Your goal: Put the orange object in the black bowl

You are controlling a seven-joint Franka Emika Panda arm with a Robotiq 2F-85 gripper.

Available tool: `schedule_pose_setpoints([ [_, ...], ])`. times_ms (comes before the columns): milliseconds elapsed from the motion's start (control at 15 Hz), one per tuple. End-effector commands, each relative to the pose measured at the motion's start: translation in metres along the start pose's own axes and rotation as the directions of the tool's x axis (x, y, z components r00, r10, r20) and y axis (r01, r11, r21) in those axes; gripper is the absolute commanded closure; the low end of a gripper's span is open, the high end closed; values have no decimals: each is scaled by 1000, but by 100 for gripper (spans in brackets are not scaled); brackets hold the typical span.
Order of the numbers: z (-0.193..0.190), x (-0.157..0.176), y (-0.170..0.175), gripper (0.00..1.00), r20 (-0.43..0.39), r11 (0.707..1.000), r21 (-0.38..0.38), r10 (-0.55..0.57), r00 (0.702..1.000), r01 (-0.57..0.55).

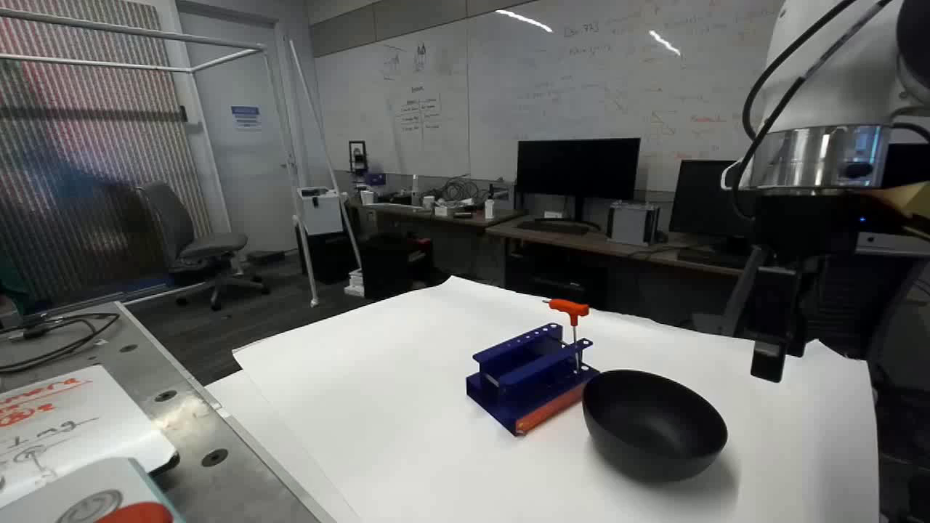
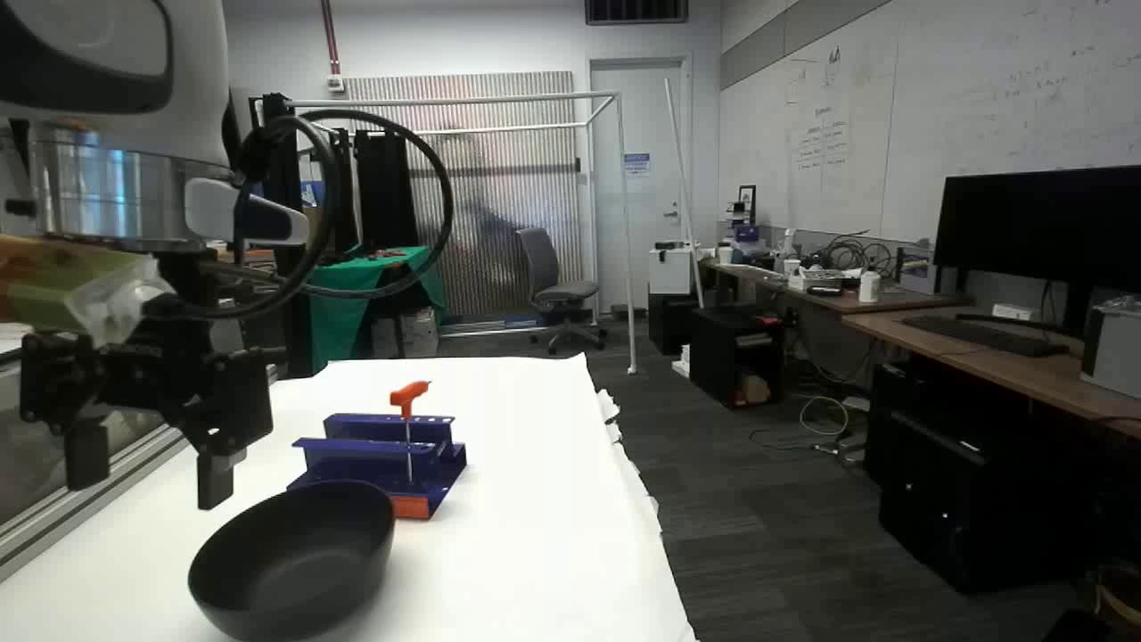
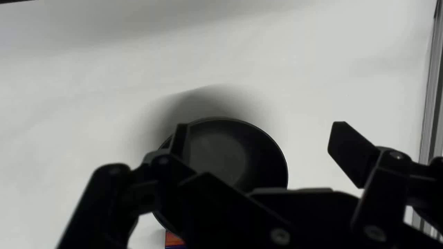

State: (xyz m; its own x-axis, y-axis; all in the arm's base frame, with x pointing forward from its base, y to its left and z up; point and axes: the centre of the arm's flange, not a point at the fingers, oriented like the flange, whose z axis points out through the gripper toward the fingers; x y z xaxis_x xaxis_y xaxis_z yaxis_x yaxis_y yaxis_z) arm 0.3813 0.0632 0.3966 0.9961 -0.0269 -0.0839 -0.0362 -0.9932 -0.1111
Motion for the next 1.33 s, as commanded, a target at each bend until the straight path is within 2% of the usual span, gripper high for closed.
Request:
schedule_pose_setpoints([
  [0, 0, 0, 0, 0, 0, 1000, 0, 0, 1000, 0],
  [200, 0, 0, 0, 0, -1, 1000, 0, 0, 1000, 0],
  [267, -1, 17, -8, 0, -4, 998, -20, 52, 999, -52],
  [333, -5, 40, -15, 0, -43, 993, -42, 110, 993, -112],
  [467, -19, 77, -27, 0, -89, 984, -52, 166, 982, -171],
  [800, -39, 167, -48, 0, -122, 965, -117, 221, 967, -236],
  [1067, -28, 238, -40, 0, -125, 938, -207, 258, 958, -279],
  [1267, -19, 272, -20, 0, -112, 918, -242, 295, 949, -314],
])
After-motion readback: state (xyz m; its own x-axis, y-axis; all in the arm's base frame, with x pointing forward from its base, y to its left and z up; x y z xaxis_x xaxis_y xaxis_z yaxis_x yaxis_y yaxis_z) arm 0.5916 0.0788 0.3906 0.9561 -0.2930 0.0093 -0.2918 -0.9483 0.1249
